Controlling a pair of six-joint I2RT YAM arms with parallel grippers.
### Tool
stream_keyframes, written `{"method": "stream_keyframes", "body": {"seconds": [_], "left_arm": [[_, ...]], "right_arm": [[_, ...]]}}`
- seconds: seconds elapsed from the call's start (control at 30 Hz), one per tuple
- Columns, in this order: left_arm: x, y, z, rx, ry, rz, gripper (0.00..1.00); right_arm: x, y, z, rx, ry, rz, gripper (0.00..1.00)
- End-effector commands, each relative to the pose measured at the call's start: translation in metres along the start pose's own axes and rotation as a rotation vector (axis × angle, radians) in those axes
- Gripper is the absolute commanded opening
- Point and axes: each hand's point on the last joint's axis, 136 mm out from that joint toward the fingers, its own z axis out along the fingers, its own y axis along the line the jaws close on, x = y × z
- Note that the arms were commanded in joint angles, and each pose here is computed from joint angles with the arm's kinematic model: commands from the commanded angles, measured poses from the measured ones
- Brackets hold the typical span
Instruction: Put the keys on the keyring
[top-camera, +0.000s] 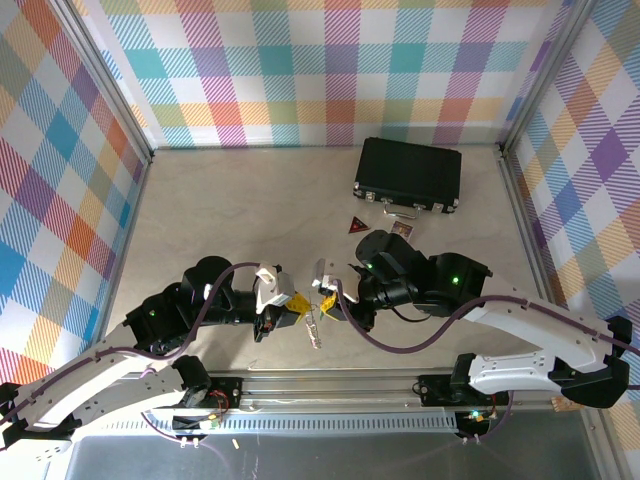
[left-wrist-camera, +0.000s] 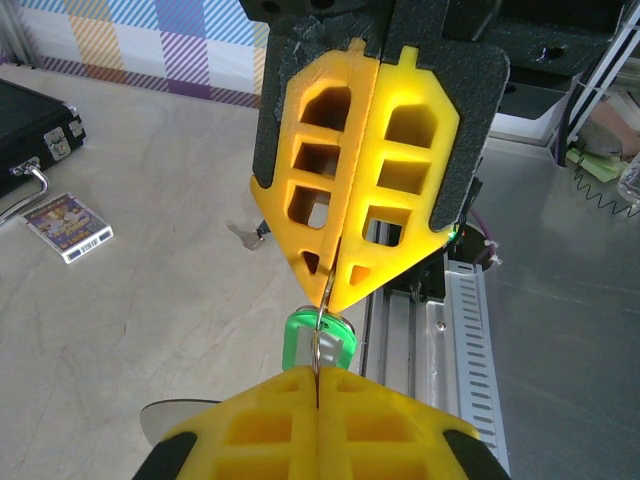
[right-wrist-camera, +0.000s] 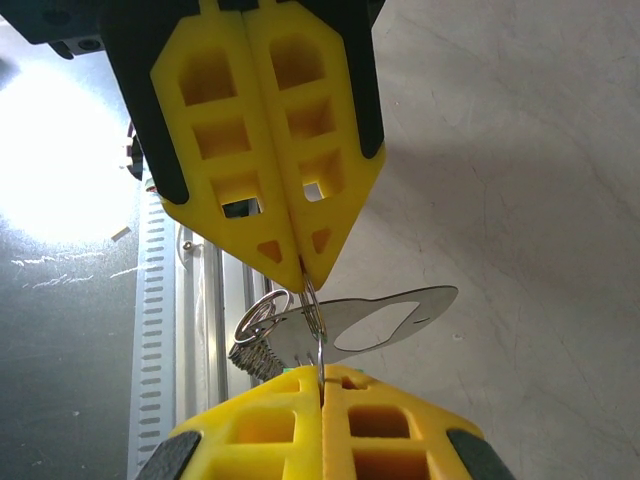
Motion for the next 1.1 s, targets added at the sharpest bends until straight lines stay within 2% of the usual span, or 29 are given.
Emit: {"method": "stream_keyframes", "body": {"seconds": [0.0, 0.8, 1.07], "left_arm": [[-0.024, -0.008, -0.008, 0.022, -0.084, 0.052, 0.0], [-0.024, -0.008, -0.007, 0.028, -0.084, 0.051, 0.0], [-0.023, -0.006, -0.007, 0.016, -0.083, 0.053, 0.0]], "right_arm": [[-0.006, 0.004, 0.007, -0.029, -0.025, -0.001, 0.0], [-0.009, 0.003, 0.009, -0.025, -0.024, 0.042, 0.0], [0.001, 0.0, 0.003, 0.006, -0.014, 0.075, 0.0]]}}
